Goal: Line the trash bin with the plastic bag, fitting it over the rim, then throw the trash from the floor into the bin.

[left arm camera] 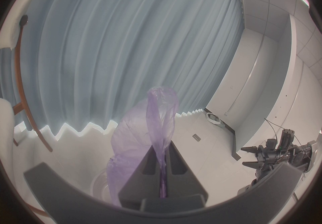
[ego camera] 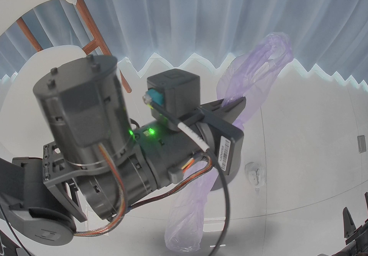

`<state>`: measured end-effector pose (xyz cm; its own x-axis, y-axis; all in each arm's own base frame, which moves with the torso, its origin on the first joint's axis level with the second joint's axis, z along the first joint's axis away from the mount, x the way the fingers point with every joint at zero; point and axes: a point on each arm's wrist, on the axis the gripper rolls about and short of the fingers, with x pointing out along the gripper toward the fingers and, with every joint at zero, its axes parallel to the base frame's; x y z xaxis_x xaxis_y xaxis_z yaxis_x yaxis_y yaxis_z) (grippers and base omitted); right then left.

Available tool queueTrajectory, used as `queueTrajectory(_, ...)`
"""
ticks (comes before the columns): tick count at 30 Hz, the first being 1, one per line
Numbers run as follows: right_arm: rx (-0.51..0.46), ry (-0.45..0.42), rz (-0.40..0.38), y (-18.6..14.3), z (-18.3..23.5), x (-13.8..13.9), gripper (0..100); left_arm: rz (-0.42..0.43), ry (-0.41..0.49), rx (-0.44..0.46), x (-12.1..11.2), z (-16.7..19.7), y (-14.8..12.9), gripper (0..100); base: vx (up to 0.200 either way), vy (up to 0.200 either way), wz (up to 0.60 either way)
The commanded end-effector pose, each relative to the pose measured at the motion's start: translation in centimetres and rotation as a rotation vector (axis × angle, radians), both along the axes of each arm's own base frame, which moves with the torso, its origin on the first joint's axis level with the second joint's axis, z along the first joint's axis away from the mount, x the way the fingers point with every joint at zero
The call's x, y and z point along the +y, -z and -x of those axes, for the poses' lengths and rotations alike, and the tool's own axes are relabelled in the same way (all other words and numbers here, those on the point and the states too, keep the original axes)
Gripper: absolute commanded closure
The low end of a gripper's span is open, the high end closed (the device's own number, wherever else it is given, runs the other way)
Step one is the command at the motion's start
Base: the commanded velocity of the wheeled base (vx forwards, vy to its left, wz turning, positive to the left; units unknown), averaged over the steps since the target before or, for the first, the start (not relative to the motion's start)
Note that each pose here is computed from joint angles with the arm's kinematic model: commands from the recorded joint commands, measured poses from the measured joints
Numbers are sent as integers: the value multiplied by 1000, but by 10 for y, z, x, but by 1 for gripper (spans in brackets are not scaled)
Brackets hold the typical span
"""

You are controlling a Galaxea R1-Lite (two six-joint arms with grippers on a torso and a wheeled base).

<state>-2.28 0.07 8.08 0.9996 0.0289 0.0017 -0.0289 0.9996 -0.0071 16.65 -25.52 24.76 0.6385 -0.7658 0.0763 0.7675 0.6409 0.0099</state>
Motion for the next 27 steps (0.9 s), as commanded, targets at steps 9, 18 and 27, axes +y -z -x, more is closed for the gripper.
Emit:
queueTrajectory(9, 2, 0, 1, 5, 0, 0, 0, 2, 61, 53, 17, 29, 8, 100, 0, 0, 0)
queueTrajectory(18, 0, 0, 2, 5, 0, 0, 0, 33, 100, 65, 22, 44, 3, 100, 0, 0, 0)
queueTrajectory(27, 2, 0, 2, 5, 0, 0, 0, -27, 74, 134, 33, 43, 29, 100, 0, 0, 0)
